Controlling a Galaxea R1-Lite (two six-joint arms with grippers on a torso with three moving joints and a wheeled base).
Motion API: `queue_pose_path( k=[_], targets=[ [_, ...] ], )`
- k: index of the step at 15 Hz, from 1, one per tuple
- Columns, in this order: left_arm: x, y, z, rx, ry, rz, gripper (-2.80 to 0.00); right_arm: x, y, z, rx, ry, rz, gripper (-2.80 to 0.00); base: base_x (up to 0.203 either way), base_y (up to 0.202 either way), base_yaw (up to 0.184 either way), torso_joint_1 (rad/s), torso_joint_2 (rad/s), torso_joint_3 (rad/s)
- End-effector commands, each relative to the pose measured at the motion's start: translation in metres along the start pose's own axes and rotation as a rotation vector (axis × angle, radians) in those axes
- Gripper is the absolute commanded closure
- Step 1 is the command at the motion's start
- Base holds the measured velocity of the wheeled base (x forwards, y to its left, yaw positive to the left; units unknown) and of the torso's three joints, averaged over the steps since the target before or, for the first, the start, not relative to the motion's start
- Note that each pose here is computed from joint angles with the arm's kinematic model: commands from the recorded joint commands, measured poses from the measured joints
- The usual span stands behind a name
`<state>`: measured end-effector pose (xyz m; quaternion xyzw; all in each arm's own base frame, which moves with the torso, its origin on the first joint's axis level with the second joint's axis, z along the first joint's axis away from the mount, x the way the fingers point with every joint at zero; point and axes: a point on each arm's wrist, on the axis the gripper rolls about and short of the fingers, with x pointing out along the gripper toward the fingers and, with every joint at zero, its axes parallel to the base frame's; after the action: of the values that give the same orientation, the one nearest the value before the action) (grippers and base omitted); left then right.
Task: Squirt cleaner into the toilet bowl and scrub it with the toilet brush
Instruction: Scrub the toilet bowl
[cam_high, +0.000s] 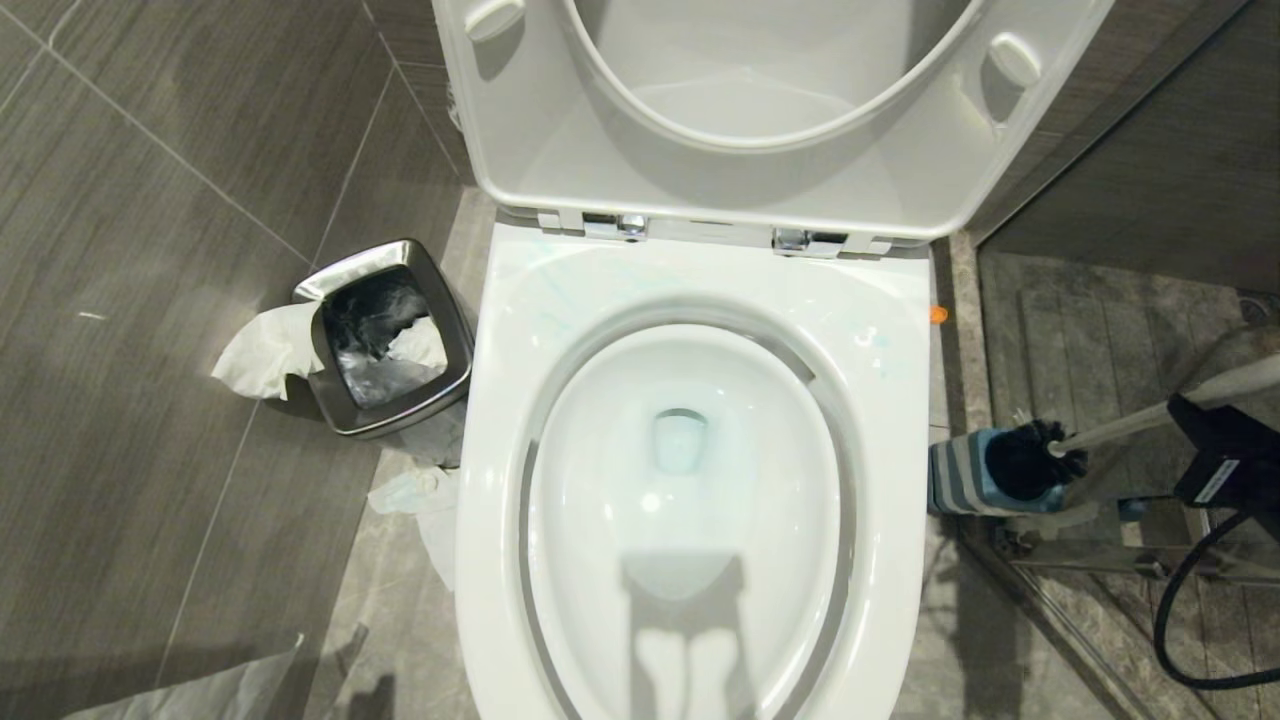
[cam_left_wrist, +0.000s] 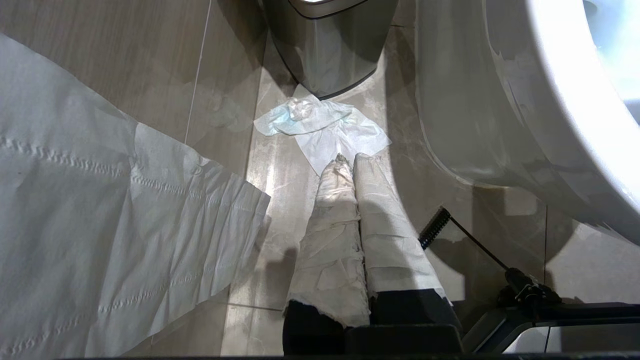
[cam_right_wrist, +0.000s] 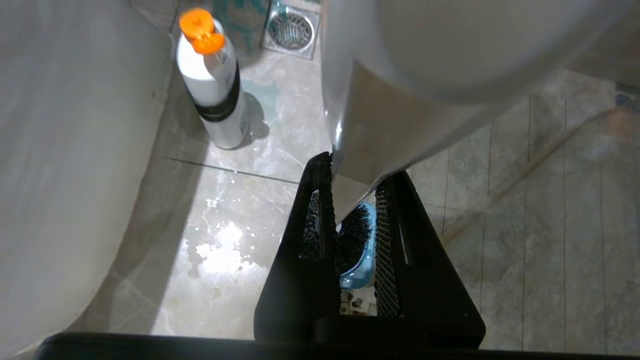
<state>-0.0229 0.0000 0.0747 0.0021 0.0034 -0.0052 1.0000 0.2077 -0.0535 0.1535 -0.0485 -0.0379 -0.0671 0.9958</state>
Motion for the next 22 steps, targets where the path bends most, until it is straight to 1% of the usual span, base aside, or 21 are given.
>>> queue_pose_path(
  k=[1,2,5,7,10,16,19,21,22],
  targets=[
    [0.000,0.000,-0.001,0.000,0.003,0.000,0.00,-0.012,0.001,0.015,-0.005,-0.063,-0.003,0.00,0.000,0.000,0.000,0.000,0.00,0.000],
    [0.000,0.000,-0.001,0.000,0.004,0.000,0.00,-0.013,0.000,0.019,0.000,-0.070,-0.005,0.00,0.000,0.000,0.000,0.000,0.00,0.000],
    [0.000,0.000,0.000,0.000,0.002,0.000,0.00,-0.015,-0.002,0.046,0.015,-0.116,-0.012,0.00,0.000,0.000,0.000,0.000,0.00,0.000],
    [0.000,0.000,-0.001,0.000,0.003,0.000,0.00,-0.016,-0.003,0.065,0.019,-0.116,-0.015,0.00,0.000,0.000,0.000,0.000,0.00,0.000],
    [0.000,0.000,0.000,0.000,0.003,0.000,0.00,-0.021,-0.005,0.096,0.046,-0.094,-0.017,0.00,0.000,0.000,0.000,0.000,0.00,0.000],
    [0.000,0.000,-0.001,0.000,0.004,0.000,0.00,-0.037,-0.007,0.140,0.095,0.015,-0.009,0.00,0.000,0.000,0.000,0.000,0.00,0.000],
    [0.000,0.000,-0.001,0.000,0.004,0.000,0.00,-0.041,-0.007,0.166,0.104,0.060,0.004,0.00,0.000,0.000,0.000,0.000,0.00,0.000],
    [0.000,0.000,-0.001,0.000,0.004,0.000,0.00,-0.047,-0.007,0.185,0.112,0.109,0.029,0.00,0.000,0.000,0.000,0.000,0.00,0.000],
    [0.000,0.000,-0.001,0.000,0.003,0.000,0.00,-0.053,-0.006,0.195,0.120,0.147,0.056,0.00,0.000,0.000,0.000,0.000,0.00,0.000]
  ],
)
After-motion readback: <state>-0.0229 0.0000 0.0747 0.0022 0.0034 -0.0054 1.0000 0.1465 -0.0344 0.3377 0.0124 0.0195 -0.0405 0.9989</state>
